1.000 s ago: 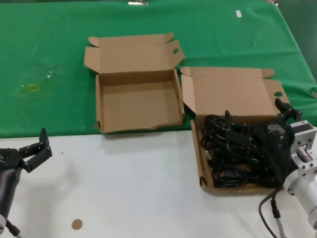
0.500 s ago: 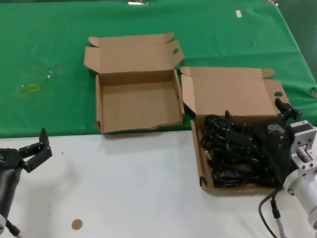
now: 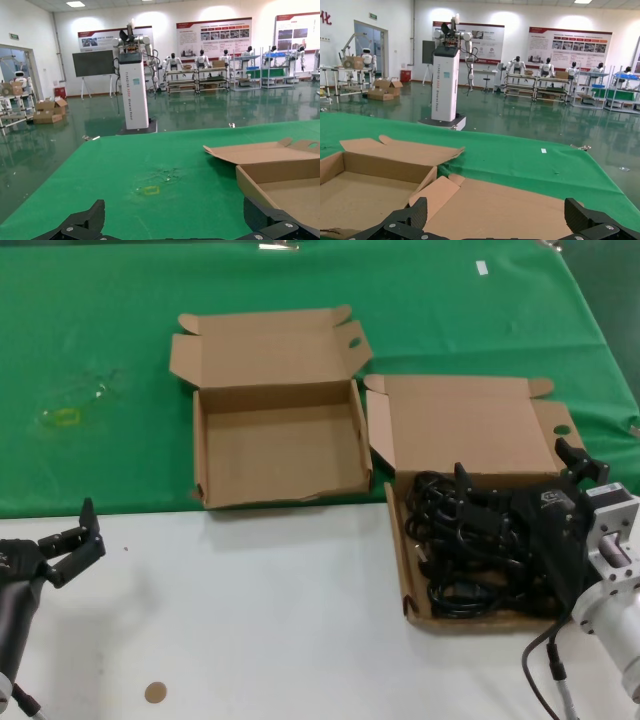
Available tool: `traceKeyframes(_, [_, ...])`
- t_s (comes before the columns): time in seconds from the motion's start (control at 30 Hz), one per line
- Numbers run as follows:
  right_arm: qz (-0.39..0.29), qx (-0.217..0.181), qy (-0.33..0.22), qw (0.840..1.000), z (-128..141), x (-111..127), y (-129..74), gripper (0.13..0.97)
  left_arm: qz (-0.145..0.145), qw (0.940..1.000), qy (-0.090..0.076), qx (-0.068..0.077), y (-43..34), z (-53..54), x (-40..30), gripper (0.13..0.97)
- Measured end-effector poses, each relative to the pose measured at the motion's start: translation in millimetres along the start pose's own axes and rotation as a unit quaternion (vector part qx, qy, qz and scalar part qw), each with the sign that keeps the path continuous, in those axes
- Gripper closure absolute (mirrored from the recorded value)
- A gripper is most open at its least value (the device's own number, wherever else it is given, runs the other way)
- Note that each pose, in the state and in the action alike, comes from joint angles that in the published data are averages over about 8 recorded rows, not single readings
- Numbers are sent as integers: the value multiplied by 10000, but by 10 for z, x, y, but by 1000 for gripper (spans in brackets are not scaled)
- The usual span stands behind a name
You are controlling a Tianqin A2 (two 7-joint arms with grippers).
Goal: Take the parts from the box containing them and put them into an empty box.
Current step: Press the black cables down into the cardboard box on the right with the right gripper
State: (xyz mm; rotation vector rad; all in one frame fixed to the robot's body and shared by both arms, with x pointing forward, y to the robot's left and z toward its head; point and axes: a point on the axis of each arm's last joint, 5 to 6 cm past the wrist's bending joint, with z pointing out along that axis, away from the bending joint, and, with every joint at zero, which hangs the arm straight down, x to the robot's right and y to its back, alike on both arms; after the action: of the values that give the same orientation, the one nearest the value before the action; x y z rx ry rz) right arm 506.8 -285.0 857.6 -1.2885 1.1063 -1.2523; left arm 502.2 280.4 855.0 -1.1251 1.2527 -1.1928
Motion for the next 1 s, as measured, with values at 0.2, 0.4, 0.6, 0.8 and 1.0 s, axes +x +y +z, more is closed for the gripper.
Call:
traceKeyframes(0.2, [0,0,0,10000,0,0,0,130,0,10000,0,0,0,0,0,132])
traceKeyframes(0.4, [0,0,0,10000,0,0,0,130,0,10000,0,0,0,0,0,132])
traceKeyframes(0.6, [0,0,0,10000,0,0,0,130,0,10000,0,0,0,0,0,132])
traceKeyframes(0.8, [0,0,0,10000,0,0,0,130,0,10000,0,0,0,0,0,132])
traceKeyframes(1.0, [0,0,0,10000,0,0,0,130,0,10000,0,0,0,0,0,132])
